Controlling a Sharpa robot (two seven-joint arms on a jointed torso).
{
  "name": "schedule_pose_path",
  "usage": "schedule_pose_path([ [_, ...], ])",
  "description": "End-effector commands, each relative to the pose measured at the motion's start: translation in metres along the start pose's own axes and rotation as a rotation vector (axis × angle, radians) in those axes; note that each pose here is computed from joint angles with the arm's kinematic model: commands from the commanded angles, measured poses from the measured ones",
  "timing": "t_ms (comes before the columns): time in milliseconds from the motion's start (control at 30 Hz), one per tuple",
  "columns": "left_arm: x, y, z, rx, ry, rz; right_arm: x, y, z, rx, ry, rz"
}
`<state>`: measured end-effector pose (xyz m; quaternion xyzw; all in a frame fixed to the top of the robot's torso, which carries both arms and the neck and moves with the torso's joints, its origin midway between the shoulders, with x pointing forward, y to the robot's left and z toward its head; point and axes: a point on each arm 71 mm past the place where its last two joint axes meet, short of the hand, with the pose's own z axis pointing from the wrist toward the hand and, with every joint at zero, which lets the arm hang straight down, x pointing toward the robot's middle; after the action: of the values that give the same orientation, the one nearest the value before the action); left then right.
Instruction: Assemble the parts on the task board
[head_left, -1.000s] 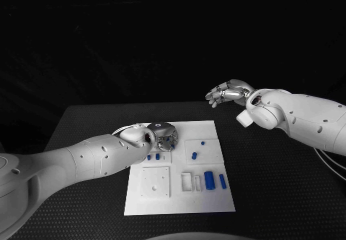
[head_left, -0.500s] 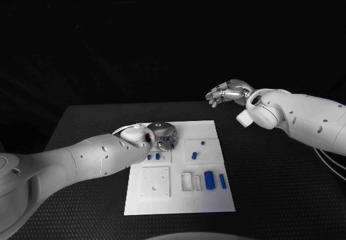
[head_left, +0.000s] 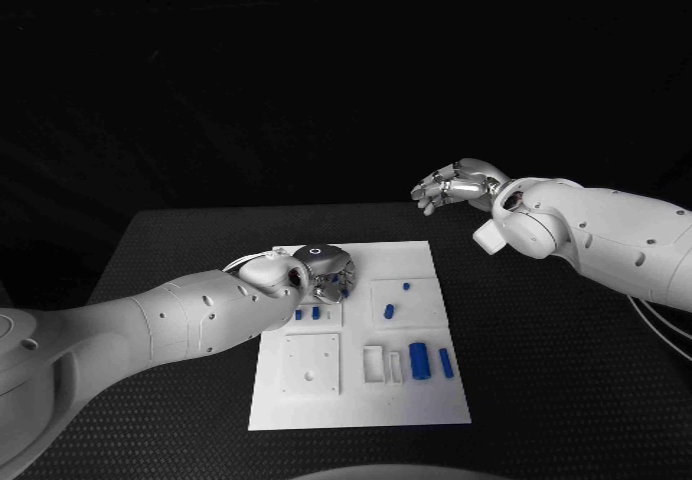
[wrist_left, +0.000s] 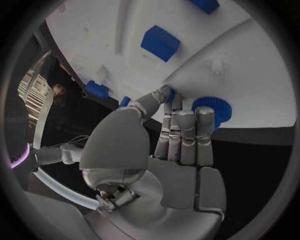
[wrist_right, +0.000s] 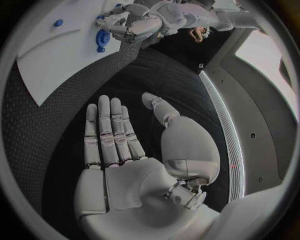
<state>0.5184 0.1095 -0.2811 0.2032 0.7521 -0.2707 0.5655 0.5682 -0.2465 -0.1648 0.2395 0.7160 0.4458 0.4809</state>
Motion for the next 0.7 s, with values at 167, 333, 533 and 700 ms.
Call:
schedule_pose_path([
  [167,-0.0018,0.0006,-0.0052,-0.004,-0.032,-0.048,0.000,0.001,0.000,-0.012,0.006,0.001],
  [333,-0.0117,0.0017,-0.0074,-0.018,-0.060,-0.130,0.000,0.000,-0.001,-0.011,0.005,0.001],
  [533,-0.0266,0.0025,-0.0137,-0.014,-0.104,-0.182,-0.001,0.000,-0.002,-0.010,0.004,0.002],
  [700,-0.0327,0.0066,-0.0203,-0.019,-0.105,-0.199,-0.002,-0.001,-0.003,-0.009,0.003,0.002],
])
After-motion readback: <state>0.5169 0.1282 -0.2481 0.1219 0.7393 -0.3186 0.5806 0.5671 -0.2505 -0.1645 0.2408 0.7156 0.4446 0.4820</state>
